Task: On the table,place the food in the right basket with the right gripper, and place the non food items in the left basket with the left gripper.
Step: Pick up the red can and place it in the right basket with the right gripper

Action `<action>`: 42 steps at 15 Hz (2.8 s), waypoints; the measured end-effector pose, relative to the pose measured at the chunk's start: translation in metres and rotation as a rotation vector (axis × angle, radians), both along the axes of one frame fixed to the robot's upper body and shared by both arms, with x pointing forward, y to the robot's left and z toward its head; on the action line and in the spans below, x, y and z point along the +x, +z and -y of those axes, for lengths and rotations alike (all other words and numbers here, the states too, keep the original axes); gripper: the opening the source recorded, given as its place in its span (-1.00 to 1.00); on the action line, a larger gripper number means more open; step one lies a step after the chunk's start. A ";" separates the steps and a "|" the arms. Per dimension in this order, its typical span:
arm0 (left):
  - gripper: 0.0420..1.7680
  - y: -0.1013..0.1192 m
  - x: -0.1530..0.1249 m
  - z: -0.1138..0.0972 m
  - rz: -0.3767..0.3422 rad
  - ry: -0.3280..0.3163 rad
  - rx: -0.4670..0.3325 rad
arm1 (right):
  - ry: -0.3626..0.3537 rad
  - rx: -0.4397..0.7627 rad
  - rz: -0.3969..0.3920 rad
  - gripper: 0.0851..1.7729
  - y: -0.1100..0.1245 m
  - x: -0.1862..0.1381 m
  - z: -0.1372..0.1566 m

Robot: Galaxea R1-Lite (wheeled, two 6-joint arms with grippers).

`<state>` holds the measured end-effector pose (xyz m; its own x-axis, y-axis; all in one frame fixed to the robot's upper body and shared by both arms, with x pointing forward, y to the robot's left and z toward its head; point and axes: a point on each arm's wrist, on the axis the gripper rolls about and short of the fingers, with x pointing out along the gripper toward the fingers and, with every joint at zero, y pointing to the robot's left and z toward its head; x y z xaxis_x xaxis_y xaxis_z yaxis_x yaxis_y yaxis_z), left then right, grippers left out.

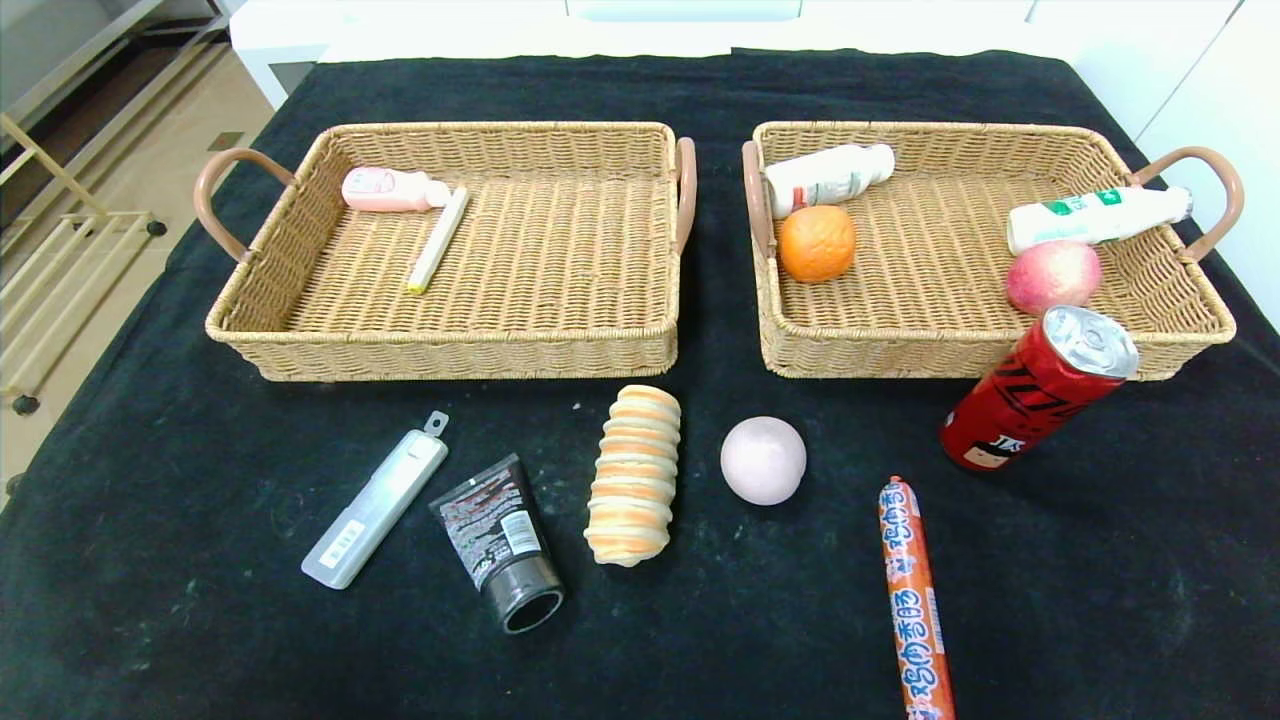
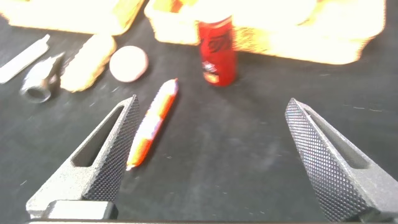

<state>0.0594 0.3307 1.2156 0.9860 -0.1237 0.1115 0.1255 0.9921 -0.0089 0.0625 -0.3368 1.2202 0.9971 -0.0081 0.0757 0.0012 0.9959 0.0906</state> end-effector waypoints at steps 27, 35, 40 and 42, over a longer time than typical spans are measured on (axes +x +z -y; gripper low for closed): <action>0.94 0.134 0.162 0.083 -0.255 -0.686 0.123 | 0.549 -0.061 -0.236 0.93 0.114 0.124 -0.039; 0.94 0.127 0.161 0.082 -0.273 -0.674 0.126 | 0.480 -0.070 -0.265 0.93 0.108 0.126 -0.037; 0.94 0.131 0.157 0.078 -0.247 -0.660 0.125 | 0.397 -0.070 -0.273 0.93 0.107 0.141 -0.040; 0.94 0.132 0.158 0.078 -0.241 -0.657 0.122 | 0.401 -0.070 -0.260 0.93 0.108 0.153 -0.045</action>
<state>0.2172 0.2532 1.3481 0.6984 -0.6992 -0.1529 0.7069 0.7073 -0.0055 0.2157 -0.2918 1.3282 0.9066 0.3767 -0.1902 -0.3700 0.9263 0.0710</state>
